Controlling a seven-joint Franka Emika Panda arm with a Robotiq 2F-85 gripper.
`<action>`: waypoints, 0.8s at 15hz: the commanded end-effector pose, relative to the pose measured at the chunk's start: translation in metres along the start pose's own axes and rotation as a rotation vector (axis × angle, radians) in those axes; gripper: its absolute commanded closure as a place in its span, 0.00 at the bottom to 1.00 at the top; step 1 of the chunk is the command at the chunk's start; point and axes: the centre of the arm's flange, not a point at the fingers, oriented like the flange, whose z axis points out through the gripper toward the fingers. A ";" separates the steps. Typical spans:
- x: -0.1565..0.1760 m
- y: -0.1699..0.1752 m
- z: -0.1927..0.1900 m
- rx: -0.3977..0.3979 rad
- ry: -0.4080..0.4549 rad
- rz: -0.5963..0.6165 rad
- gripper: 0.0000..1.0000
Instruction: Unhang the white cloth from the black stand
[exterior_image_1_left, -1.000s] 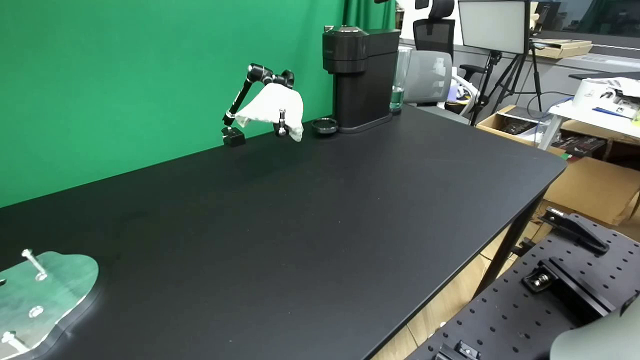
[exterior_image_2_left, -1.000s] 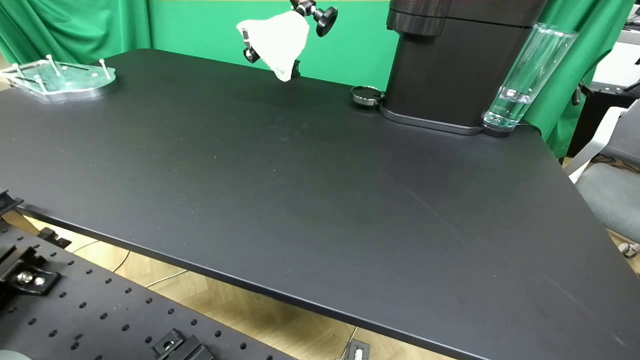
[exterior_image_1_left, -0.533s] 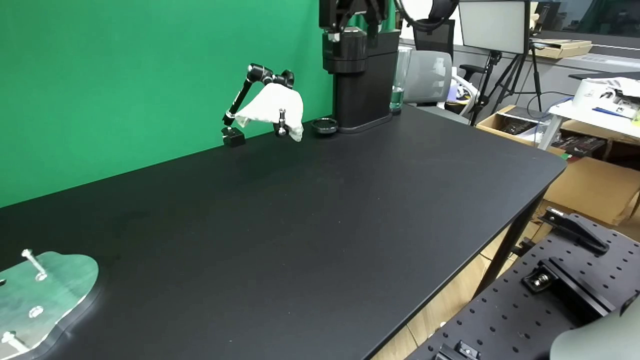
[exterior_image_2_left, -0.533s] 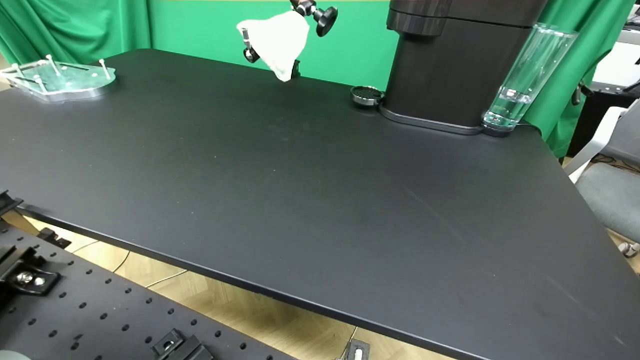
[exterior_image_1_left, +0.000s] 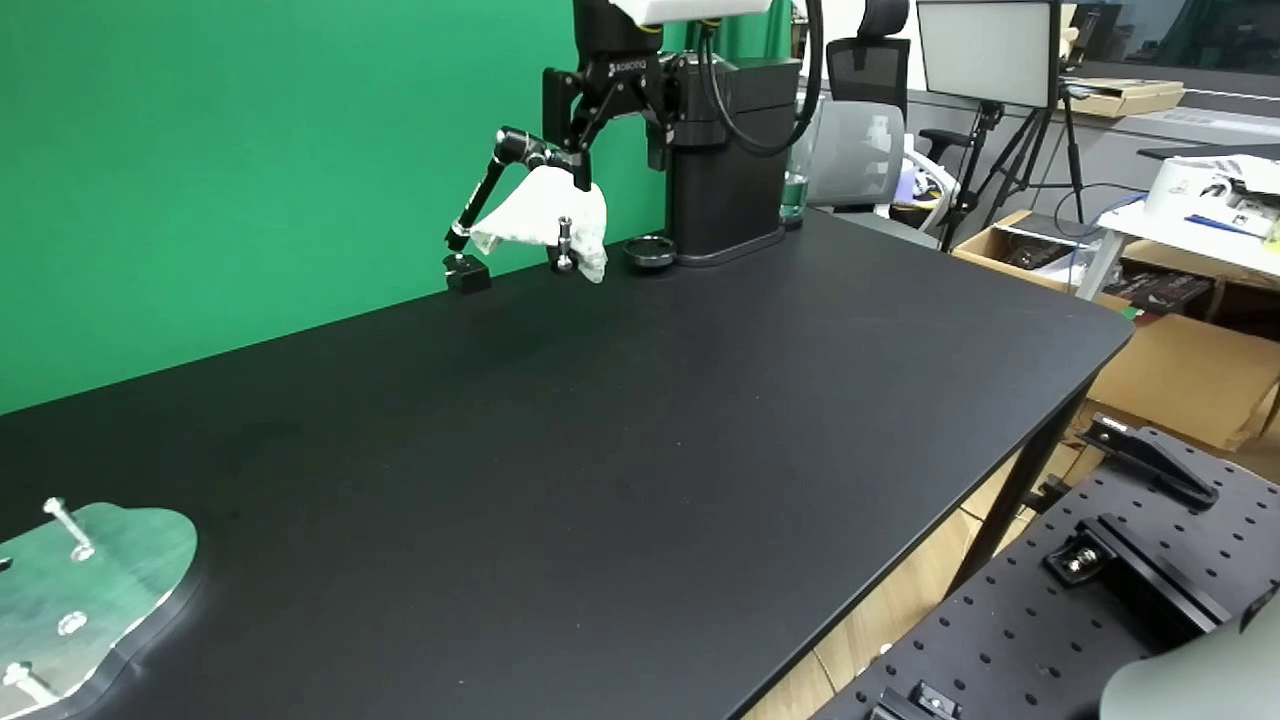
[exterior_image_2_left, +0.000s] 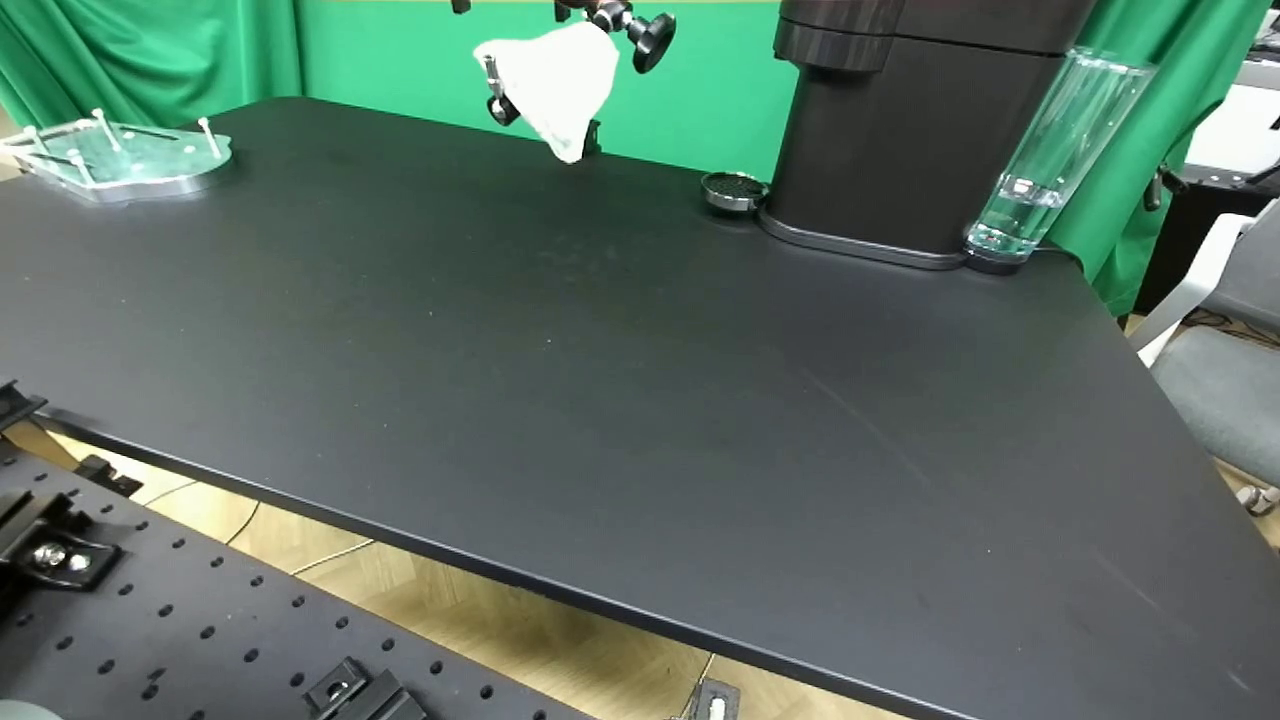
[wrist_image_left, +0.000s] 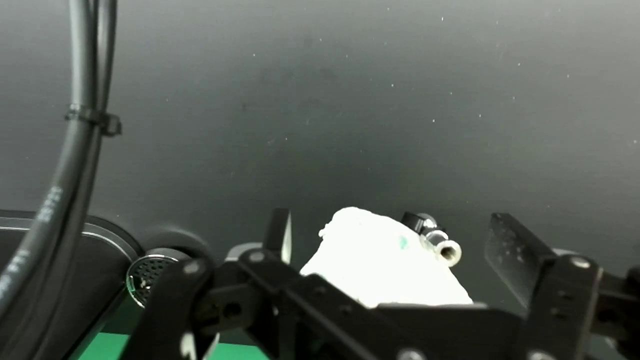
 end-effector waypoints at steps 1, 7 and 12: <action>0.010 -0.013 0.008 0.003 0.075 0.077 0.00; 0.020 -0.018 0.013 0.017 0.191 0.151 0.00; 0.020 -0.019 0.016 0.020 0.175 0.165 0.00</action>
